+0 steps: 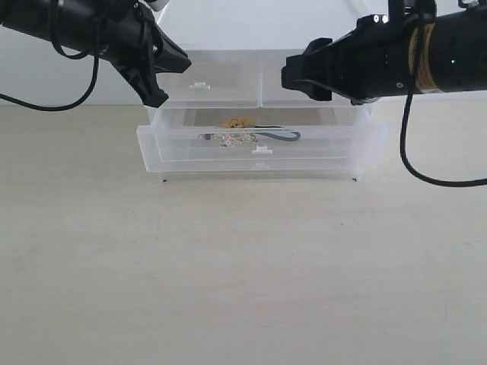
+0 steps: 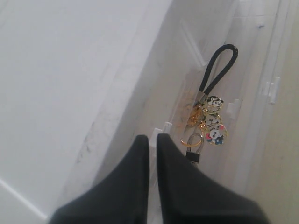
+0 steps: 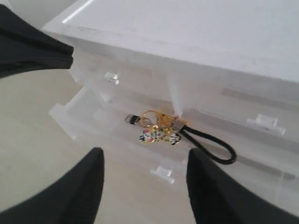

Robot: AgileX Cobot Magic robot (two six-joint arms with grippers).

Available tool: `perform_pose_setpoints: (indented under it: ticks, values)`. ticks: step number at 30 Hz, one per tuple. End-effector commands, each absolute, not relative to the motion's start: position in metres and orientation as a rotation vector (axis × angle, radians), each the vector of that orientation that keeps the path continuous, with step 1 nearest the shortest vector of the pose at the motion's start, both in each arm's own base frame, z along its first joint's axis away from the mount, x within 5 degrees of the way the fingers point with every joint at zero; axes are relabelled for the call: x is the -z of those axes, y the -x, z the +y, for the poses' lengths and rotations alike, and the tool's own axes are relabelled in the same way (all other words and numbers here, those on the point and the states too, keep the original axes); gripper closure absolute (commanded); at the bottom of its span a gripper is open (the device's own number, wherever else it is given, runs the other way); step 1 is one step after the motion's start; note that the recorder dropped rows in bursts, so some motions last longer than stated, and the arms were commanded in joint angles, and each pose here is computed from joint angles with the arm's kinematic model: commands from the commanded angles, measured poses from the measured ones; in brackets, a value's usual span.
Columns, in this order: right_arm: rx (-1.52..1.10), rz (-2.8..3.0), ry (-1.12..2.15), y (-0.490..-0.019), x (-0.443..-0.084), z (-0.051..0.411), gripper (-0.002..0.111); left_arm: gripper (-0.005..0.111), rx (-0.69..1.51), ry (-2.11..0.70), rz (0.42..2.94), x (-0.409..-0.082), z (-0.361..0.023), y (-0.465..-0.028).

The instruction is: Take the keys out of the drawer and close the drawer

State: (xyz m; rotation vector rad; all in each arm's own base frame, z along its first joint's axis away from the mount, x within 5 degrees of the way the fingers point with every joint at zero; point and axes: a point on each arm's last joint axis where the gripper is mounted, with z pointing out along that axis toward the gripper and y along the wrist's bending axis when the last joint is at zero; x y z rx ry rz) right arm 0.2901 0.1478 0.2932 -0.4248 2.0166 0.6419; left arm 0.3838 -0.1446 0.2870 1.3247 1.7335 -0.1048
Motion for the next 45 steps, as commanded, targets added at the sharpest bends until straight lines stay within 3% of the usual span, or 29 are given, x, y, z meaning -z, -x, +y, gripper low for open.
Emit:
perform_pose_setpoints:
  ticks: [1, 5, 11, 14, 17, 23, 26, 30, 34, 37, 45]
  values:
    - [-0.792, 2.001, 0.452, -0.281, -0.294, 0.158, 0.06, 0.103, 0.116, -1.295, 1.737, -0.291, -0.144, -0.384]
    - [-0.587, 1.83, 0.608, -0.272, -0.296, 0.169, 0.06, 0.103, 0.116, -1.295, 1.737, -0.291, -0.144, -0.384]
    - [0.178, 1.945, 1.136, -0.256, -0.286, 0.17, 0.06, 0.103, 0.116, -1.295, 1.737, -0.291, -0.144, -0.384]
    - [0.272, 2.129, 1.22, -0.251, -0.299, 0.162, 0.06, 0.103, 0.116, -1.295, 1.737, -0.291, -0.144, -0.384]
    - [0.201, 2.26, 1.249, -0.249, -0.313, 0.156, 0.06, 0.103, 0.116, -1.295, 1.737, -0.291, -0.144, -0.384]
    - [-0.246, 2.249, 1.237, -0.261, -0.323, 0.169, 0.06, 0.103, 0.116, -1.295, 1.737, -0.291, -0.144, -0.384]
    - [-0.178, 2.16, 1.381, -0.263, -0.32, 0.17, 0.061, 0.103, 0.116, -1.295, 1.737, -0.291, -0.144, -0.384]
    - [-0.007, 2.102, 1.436, -0.276, -0.314, 0.166, 0.072, 0.103, 0.116, -1.295, 1.737, -0.291, -0.144, -0.384]
    - [0.072, 2.196, 1.422, -0.292, -0.296, 0.167, 0.073, 0.103, 0.116, -1.295, 1.737, -0.291, -0.144, -0.384]
    - [0.05, 2.29, 1.482, -0.316, -0.28, 0.183, 0.073, 0.103, 0.116, -1.295, 1.737, -0.291, -0.144, -0.384]
    - [-0.086, 2.089, 1.613, -0.348, -0.302, 0.187, 0.073, 0.103, 0.116, -1.295, 1.737, -0.291, -0.144, -0.384]
